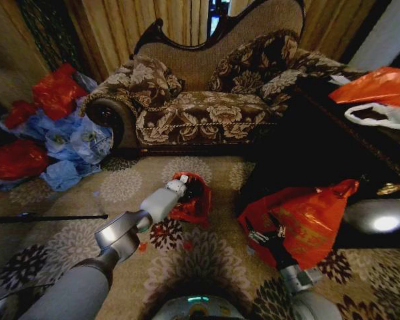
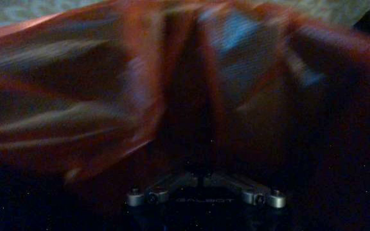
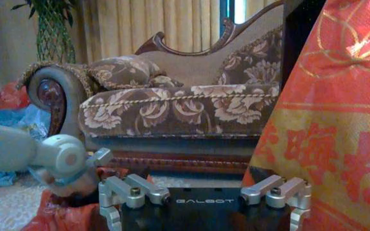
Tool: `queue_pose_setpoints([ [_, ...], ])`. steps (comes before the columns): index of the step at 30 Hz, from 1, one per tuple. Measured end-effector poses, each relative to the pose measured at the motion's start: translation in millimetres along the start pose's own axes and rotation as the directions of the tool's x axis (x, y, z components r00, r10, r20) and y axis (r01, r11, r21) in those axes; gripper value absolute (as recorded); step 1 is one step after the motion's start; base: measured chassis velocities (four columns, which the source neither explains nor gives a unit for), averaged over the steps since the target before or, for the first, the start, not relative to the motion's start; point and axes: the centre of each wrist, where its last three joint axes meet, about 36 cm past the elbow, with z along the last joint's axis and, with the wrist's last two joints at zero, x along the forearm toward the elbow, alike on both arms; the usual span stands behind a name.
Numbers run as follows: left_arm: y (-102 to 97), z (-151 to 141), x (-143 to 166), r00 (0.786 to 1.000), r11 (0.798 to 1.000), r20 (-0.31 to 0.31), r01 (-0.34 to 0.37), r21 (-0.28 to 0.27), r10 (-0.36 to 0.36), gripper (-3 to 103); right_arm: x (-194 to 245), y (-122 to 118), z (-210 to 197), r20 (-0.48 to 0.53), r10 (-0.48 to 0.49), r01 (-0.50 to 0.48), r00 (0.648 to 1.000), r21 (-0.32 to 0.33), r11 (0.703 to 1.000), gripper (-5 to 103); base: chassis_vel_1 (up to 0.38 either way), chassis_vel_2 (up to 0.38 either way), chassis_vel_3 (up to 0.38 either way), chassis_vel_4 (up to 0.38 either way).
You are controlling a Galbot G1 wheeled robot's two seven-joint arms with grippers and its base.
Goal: Place a garbage bag over the trash bin.
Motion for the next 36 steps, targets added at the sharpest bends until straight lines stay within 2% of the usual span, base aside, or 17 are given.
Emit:
queue_pose_setpoints([
  [2,-7.6,-4.8,-4.6,0.998,1.000,0.058,0.028,0.014,-0.029,0,0.7,-0.1,1.2,-0.002,0.003,-0.003,1.000,-0.001,1.000,100,0.000,0.000,0.000,0.000],
  [4,-5.5,-4.7,-4.7,0.996,0.999,0.072,0.049,0.011,-0.049,0,0.9,0.1,1.9,-0.003,0.003,-0.003,1.000,-0.002,1.000,100,0.000,0.000,0.000,0.000],
  [6,8.1,-1.7,-2.1,0.993,0.996,0.078,0.087,-0.001,-0.087,0,1.1,1.1,3.1,-0.005,0.003,-0.003,1.000,-0.005,1.000,100,0.000,0.000,0.000,0.000],
  [8,31.3,4.4,3.6,0.990,0.992,0.065,0.126,-0.013,-0.125,0,0.3,2.1,3.5,-0.003,0.000,0.000,1.000,-0.008,1.000,100,0.000,0.000,0.000,0.000],
  [9,31.3,4.4,3.6,0.990,0.992,0.065,0.126,-0.013,-0.125,0,0.3,2.1,3.5,-0.003,0.000,0.000,1.000,-0.008,1.000,100,0.000,0.000,0.000,0.000],
  [10,39.7,7.3,6.1,0.990,0.991,0.053,0.134,-0.014,-0.133,0,-0.1,2.4,3.8,-0.003,0.000,0.000,1.000,-0.009,1.000,100,0.000,0.000,0.000,0.000],
  [13,47.6,16.9,9.4,0.994,0.994,-0.004,0.112,-0.012,-0.112,0,-0.5,2.1,4.9,-0.004,0.001,-0.001,1.000,-0.010,1.000,100,0.000,0.000,0.000,0.000],
  [15,44.5,18.8,9.3,0.995,0.995,-0.015,0.096,-0.013,-0.096,0,-0.3,1.9,5.4,-0.004,0.002,-0.002,1.000,-0.010,1.000,100,0.000,0.000,0.000,0.000],
  [17,36.3,18.1,9.1,0.998,0.998,-0.032,0.063,-0.007,-0.063,0,0.4,1.0,6.6,-0.005,0.004,-0.004,1.000,-0.010,1.000,100,0.000,0.000,0.000,0.000],
  [18,25.7,14.4,8.3,0.999,0.999,-0.039,0.032,0.005,-0.032,0,1.0,-0.6,8.1,-0.007,0.005,-0.005,1.000,-0.008,1.000,100,0.000,0.000,0.000,0.000],
  [19,25.7,14.4,8.3,0.999,0.999,-0.039,0.032,0.005,-0.032,0,1.0,-0.6,8.1,-0.007,0.005,-0.005,1.000,-0.008,1.000,100,0.000,0.000,0.000,0.000],
  [22,-9.8,-5.9,4.7,0.999,0.998,-0.036,-0.037,0.046,0.039,0,1.3,-4.7,8.2,-0.006,0.011,-0.012,1.000,-0.007,1.000,100,0.000,0.000,0.000,0.000],
  [23,-9.8,-5.9,4.7,0.999,0.998,-0.036,-0.037,0.046,0.039,0,1.3,-4.7,8.2,-0.006,0.011,-0.012,1.000,-0.007,1.000,100,0.000,0.000,0.000,0.000],
  [25,-25.1,-10.6,-0.5,0.998,0.998,-0.039,-0.040,0.040,0.042,0,1.4,-5.2,8.2,-0.005,0.017,-0.017,1.000,-0.010,1.000,100,0.000,0.000,0.000,0.000],
  [30,-28.6,0.8,-9.2,0.998,1.000,-0.060,-0.011,0.007,0.012,0,3.0,-4.0,12.0,-0.011,0.022,-0.022,1.000,-0.018,1.000,100,0.000,0.000,0.000,0.000],
  [36,-13.4,16.5,-13.7,0.996,1.000,-0.086,0.020,0.000,-0.019,0,3.2,-3.5,13.5,-0.012,0.022,-0.022,1.000,-0.020,1.000,100,0.000,0.000,0.000,0.000],
])
